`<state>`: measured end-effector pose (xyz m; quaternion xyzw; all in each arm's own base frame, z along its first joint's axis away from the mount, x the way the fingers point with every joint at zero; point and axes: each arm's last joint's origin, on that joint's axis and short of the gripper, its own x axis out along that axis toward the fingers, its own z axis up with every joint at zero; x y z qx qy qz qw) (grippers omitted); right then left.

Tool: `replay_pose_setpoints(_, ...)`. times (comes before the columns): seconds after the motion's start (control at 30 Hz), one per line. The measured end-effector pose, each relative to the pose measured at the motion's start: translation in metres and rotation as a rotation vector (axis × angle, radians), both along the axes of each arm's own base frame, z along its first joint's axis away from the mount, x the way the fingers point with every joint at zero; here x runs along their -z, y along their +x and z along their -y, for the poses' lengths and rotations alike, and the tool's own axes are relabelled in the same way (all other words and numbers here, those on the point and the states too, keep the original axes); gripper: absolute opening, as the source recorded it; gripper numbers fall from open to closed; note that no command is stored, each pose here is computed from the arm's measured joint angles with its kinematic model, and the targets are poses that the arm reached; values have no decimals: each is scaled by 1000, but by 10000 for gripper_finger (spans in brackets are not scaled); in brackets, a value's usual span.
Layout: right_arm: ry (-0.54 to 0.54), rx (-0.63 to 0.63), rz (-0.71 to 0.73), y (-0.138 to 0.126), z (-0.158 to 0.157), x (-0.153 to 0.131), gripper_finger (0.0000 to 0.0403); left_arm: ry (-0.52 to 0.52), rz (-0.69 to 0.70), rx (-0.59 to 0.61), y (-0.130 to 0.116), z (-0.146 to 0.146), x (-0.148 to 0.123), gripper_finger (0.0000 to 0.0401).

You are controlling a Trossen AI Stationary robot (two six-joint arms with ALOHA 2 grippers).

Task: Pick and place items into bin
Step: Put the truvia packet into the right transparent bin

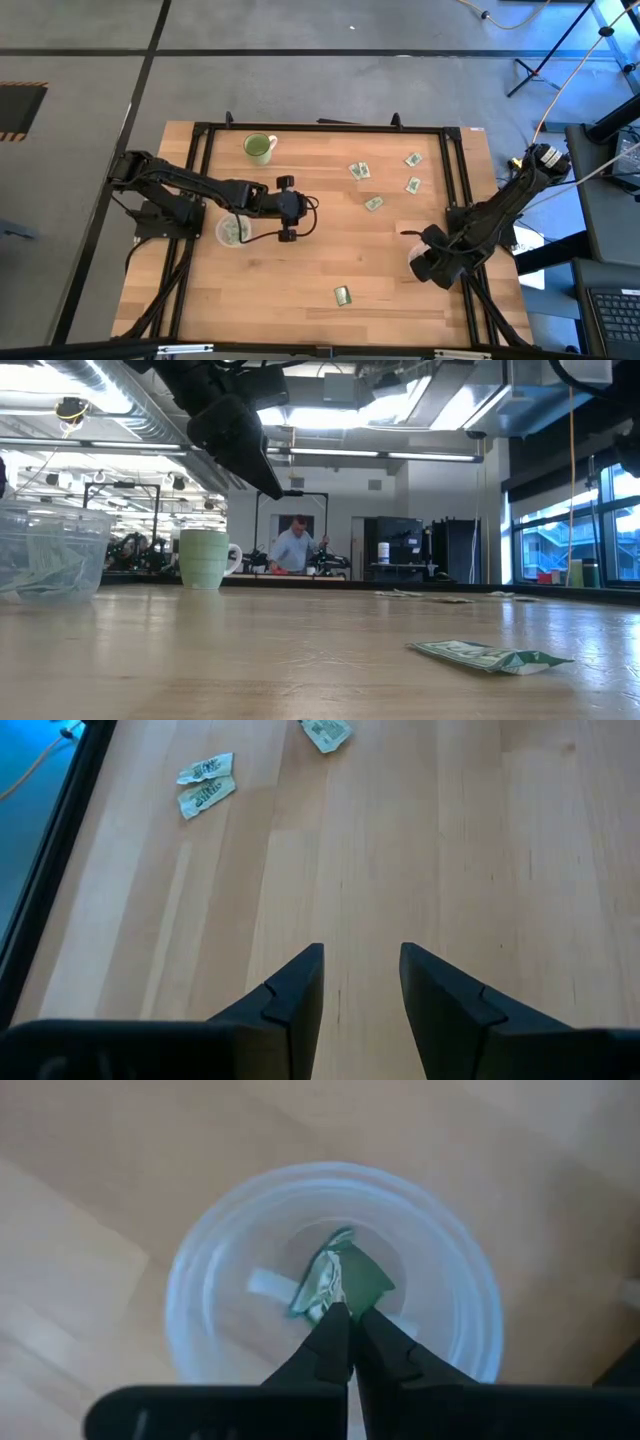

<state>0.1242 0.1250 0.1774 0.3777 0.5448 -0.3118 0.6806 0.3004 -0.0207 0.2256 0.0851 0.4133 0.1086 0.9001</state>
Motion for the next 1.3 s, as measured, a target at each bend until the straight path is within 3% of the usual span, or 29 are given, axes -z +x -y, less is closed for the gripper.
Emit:
replay_pose_setpoints(0.27, 6, -2, -2, -1, 0, 3, 42, -29, 2, 4, 0, 1, 0, 127)
replay_pose_setpoints(0.57, 25, 36, -35, 0, -1, -5, 125, -39, -2, 25, 0, 1, 0, 127)
replay_pose_setpoints(0.9, -25, 48, -23, 4, -4, -44, 135, -32, 5, 47, 1, 3, 0, 127)
replay_pose_setpoints(0.97, -50, 47, 20, 6, -4, -51, 133, -38, 34, 126, 4, 4, -3, 127)
replay_pose_setpoints(1.17, -138, 16, 119, 10, -3, -58, 133, -147, 221, 558, 16, 25, -18, 127)
replay_pose_setpoints(1.3, -145, 19, 127, 10, -3, -58, 133, -156, 286, 647, 18, 40, -22, 127)
